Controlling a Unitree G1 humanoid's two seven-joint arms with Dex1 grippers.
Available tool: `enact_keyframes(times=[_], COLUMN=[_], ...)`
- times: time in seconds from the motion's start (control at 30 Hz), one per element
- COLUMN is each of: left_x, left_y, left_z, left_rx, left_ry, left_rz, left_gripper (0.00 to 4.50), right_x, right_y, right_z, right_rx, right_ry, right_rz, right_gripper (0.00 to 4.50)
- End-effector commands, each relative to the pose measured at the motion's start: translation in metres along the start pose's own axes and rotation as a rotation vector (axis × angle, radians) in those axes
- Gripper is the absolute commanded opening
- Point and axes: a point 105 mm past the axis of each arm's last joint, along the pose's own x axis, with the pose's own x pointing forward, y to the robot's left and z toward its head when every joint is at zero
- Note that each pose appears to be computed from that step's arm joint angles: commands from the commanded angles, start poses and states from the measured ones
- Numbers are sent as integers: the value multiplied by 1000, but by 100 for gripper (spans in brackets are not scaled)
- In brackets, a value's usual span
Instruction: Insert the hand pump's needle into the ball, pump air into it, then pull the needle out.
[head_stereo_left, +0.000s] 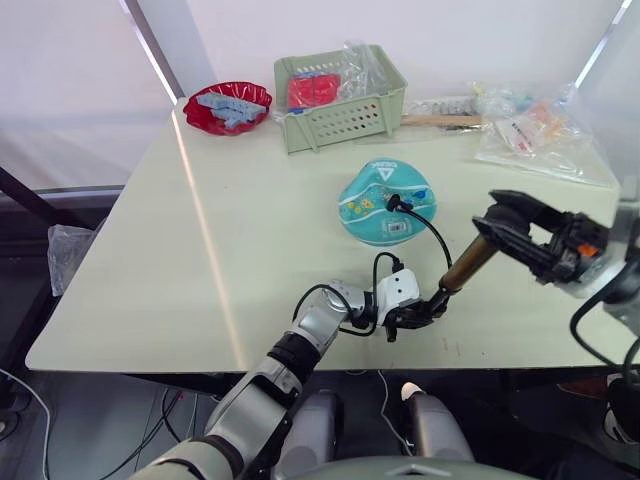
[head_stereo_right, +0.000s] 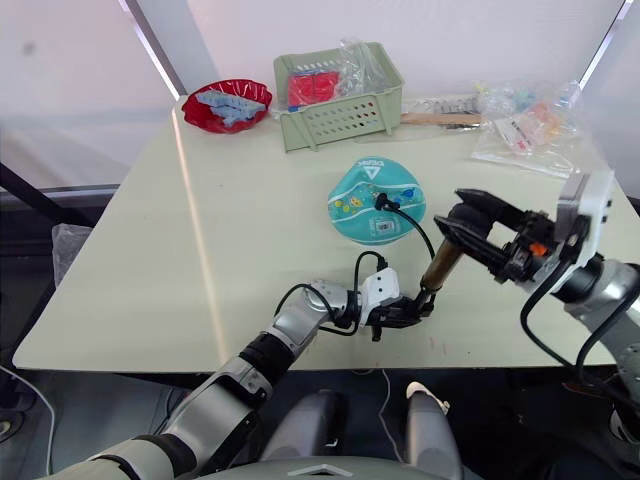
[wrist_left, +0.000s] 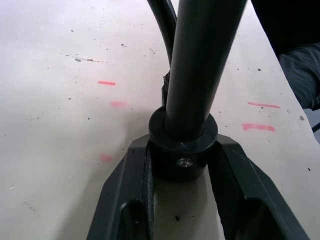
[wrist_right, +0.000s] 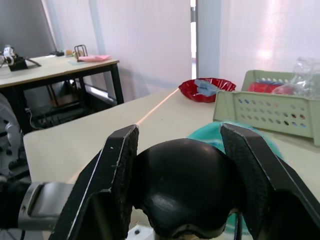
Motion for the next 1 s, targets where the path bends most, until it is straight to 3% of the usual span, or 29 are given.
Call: enact_keyframes(times=[0.03,0.43,0.67,1.0], left_x=[-8,-6,-2,-2], left_y=[-5,-4,-10,-8], left_z=[-41,-40,-39,-41], left_rx=[-87,-115,-123,-111], left_ry=[123,116,108,105], left_rz=[5,12,-4,20], left_gripper=[110,110,110,110], right_x=[-3,5,8,5], right_y=[-3,-6,-15,-15], right_z=[54,82,34,-25], right_rx=[-114,-104,-73,9], right_ry=[-102,-82,90,179], right_rz=[-48,-56,-110,-116], right_gripper=[209,209,209,209])
